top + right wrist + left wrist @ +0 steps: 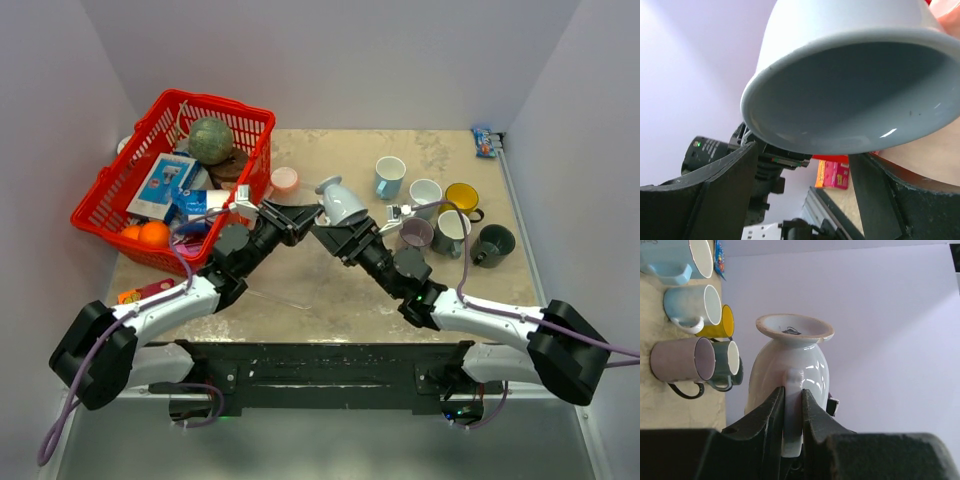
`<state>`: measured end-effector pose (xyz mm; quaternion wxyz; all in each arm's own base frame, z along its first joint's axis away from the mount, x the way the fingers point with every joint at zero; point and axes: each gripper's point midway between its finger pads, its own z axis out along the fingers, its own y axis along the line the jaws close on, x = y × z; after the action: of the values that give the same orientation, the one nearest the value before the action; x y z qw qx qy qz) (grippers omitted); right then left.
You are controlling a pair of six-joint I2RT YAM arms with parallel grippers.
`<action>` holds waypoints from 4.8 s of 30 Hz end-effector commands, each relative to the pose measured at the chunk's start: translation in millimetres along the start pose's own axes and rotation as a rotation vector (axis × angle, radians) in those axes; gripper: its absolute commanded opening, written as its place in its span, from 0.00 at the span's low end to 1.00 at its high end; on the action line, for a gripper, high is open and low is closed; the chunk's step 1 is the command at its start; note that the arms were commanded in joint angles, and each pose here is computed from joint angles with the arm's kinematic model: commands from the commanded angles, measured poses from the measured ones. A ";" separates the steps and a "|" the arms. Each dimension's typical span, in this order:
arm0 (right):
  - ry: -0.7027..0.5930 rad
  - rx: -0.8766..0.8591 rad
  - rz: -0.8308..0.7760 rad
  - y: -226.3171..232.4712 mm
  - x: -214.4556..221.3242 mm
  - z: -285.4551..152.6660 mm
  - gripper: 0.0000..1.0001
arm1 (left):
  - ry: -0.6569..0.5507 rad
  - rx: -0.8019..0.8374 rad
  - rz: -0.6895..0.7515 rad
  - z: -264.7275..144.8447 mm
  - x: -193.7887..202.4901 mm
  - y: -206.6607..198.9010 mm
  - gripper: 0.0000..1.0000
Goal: Turn the mug right side up
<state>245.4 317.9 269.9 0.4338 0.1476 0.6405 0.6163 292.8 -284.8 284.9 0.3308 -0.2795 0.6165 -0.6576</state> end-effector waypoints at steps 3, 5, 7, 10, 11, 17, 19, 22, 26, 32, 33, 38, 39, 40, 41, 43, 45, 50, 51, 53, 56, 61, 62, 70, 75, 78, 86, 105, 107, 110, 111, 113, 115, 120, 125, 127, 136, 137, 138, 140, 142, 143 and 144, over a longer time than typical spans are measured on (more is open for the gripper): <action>-0.217 -0.041 -0.041 25.1 -34.4 8.0 0.74 | -0.045 0.298 -0.204 -14.2 -5.3 -66.7 0.00; -0.261 -0.011 -0.036 20.3 -38.5 7.0 0.70 | -0.063 0.298 -0.220 -15.0 -6.6 -63.2 0.00; -0.284 0.016 -0.031 14.0 -40.6 6.0 0.68 | -0.065 0.299 -0.226 -14.8 -5.5 -61.2 0.00; -0.316 0.030 -0.022 11.5 -44.5 4.9 0.64 | -0.064 0.287 -0.230 -13.2 -3.7 -55.7 0.00; -0.318 0.032 -0.025 10.3 -44.5 5.6 0.63 | -0.063 0.290 -0.231 -12.9 -3.7 -56.3 0.00; -0.354 0.023 -0.024 14.6 -51.6 2.2 0.58 | -0.057 0.278 -0.247 -10.9 -1.8 -47.5 0.00; -0.379 0.011 -0.029 15.8 -56.5 -2.0 0.58 | -0.056 0.274 -0.256 -11.1 -1.8 -44.2 0.00; -0.400 0.018 -0.035 15.7 -61.0 -3.4 0.57 | -0.056 0.269 -0.258 -9.4 -1.6 -41.2 0.00; -0.419 0.014 -0.046 19.6 -64.0 3.3 0.54 | -0.053 0.273 -0.260 -6.3 1.2 -40.4 0.00; -0.453 -0.027 -0.026 19.9 -63.7 12.9 0.47 | -0.042 0.281 -0.267 -1.8 6.7 -34.7 0.00; -0.460 -0.044 -0.018 23.2 -64.7 13.4 0.46 | -0.039 0.276 -0.267 -1.0 8.9 -31.2 0.00; -0.463 -0.061 -0.012 23.7 -62.9 18.3 0.43 | -0.044 0.274 -0.253 1.8 11.6 -27.9 0.00; -0.461 -0.063 -0.013 24.6 -62.5 19.0 0.43 | -0.044 0.269 -0.245 2.5 12.4 -26.6 0.00; -0.460 -0.064 -0.015 25.3 -62.4 19.5 0.43 | -0.047 0.265 -0.242 2.7 12.3 -25.1 0.00; -0.461 -0.066 -0.014 26.8 -63.0 20.1 0.43 | -0.048 0.257 -0.237 3.4 12.9 -23.6 0.00; -0.467 -0.066 -0.015 27.5 -64.1 20.3 0.46 | -0.050 0.248 -0.227 5.0 15.3 -22.3 0.00; -0.477 -0.053 -0.021 26.2 -66.4 19.7 0.46 | -0.052 0.245 -0.217 5.7 16.9 -22.5 0.00; -0.486 -0.039 -0.037 24.9 -68.6 19.0 0.34 | -0.054 0.246 -0.198 5.6 20.1 -23.6 0.00; -0.487 -0.035 -0.038 24.2 -68.8 18.9 0.32 | -0.054 0.245 -0.194 5.2 20.9 -22.5 0.00; -0.489 -0.030 -0.039 23.6 -69.8 17.2 0.15 | -0.053 0.244 -0.195 4.0 21.4 -21.4 0.00; -0.501 -0.013 -0.051 23.7 -73.5 16.1 0.00 | -0.047 0.247 -0.195 2.5 23.1 -20.3 0.00; -0.500 0.060 -0.092 14.1 -76.2 13.8 0.00 | -0.034 0.245 -0.184 0.4 25.5 -17.7 0.00; -0.498 0.075 -0.098 11.5 -75.9 12.2 0.00 | -0.030 0.241 -0.180 0.4 26.4 -16.7 0.00; -0.469 0.175 -0.206 10.1 -83.4 1.1 0.00 | 0.001 0.163 -0.081 2.5 35.2 -2.1 0.62; -0.401 0.361 -0.363 -5.4 -90.0 -20.2 0.00 | -0.013 0.104 0.066 -3.2 32.5 0.4 0.84; -0.359 0.477 -0.479 -17.7 -95.6 -34.9 0.00 | 0.000 0.013 0.190 -5.5 32.3 10.1 0.92; -0.128 0.704 -0.709 -52.7 -87.1 -61.7 0.00 | 0.023 -0.302 0.478 -33.2 17.0 61.2 0.97; 0.195 0.956 -0.805 -164.7 -90.6 -39.3 0.00 | -0.020 -0.490 0.732 -69.9 -16.8 70.0 0.99; 0.208 0.983 -0.815 -174.3 -92.2 -35.8 0.00 | -0.020 -0.494 0.738 -70.7 -17.8 70.7 0.99; 0.211 1.035 -0.826 -186.8 -100.6 -33.4 0.00 | -0.020 -0.508 0.746 -72.4 -19.1 73.4 0.99; 0.218 1.044 -0.827 -190.4 -101.0 -32.4 0.00 | -0.027 -0.512 0.750 -73.0 -20.5 73.6 0.99; 0.232 1.065 -0.831 -197.9 -102.1 -30.0 0.00 | -0.028 -0.530 0.758 -75.1 -22.7 76.1 0.99; 0.233 1.075 -0.833 -202.1 -104.6 -28.9 0.00 | -0.032 -0.545 0.767 -76.5 -25.6 77.5 0.99; 0.225 1.109 -0.827 -213.9 -108.8 -30.3 0.00 | -0.042 -0.583 0.811 -77.8 -33.2 79.0 0.99; 0.234 1.117 -0.817 -217.2 -107.3 -31.2 0.09 | -0.024 -0.633 0.894 -70.5 -39.3 79.6 0.99; 0.235 1.112 -0.815 -215.5 -107.0 -32.2 0.18 | -0.014 -0.657 0.925 -66.3 -41.2 79.6 0.99; 0.205 1.068 -0.808 -195.8 -113.0 -34.8 0.62 | 0.001 -0.755 1.210 -44.5 -66.1 69.3 0.99; 0.195 1.058 -0.808 -187.6 -116.1 -36.3 0.64 | 0.009 -0.776 1.262 -43.3 -71.2 68.8 0.99; 0.188 1.046 -0.809 -181.6 -117.6 -35.9 0.66 | 0.010 -0.780 1.293 -39.7 -73.9 66.5 0.99; 0.170 1.032 -0.809 -169.7 -123.4 -37.7 0.72 | 0.062 -0.794 1.394 -28.9 -76.3 68.0 0.99; 0.138 0.998 -0.807 -150.1 -130.2 -39.5 0.76 | 0.077 -0.838 1.453 -20.0 -81.4 72.6 0.99; 0.128 0.996 -0.806 -144.9 -133.4 -42.6 0.79 | 0.093 -0.851 1.498 -17.8 -85.0 74.2 0.99; 0.101 0.968 -0.802 -131.1 -138.2 -44.5 0.80 | 0.086 -0.856 1.521 -13.9 -87.9 73.8 0.99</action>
<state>335.5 167.2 136.3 0.4302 0.0271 0.9020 0.0230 320.7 -218.5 200.6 0.5014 0.0733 0.8601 -0.0588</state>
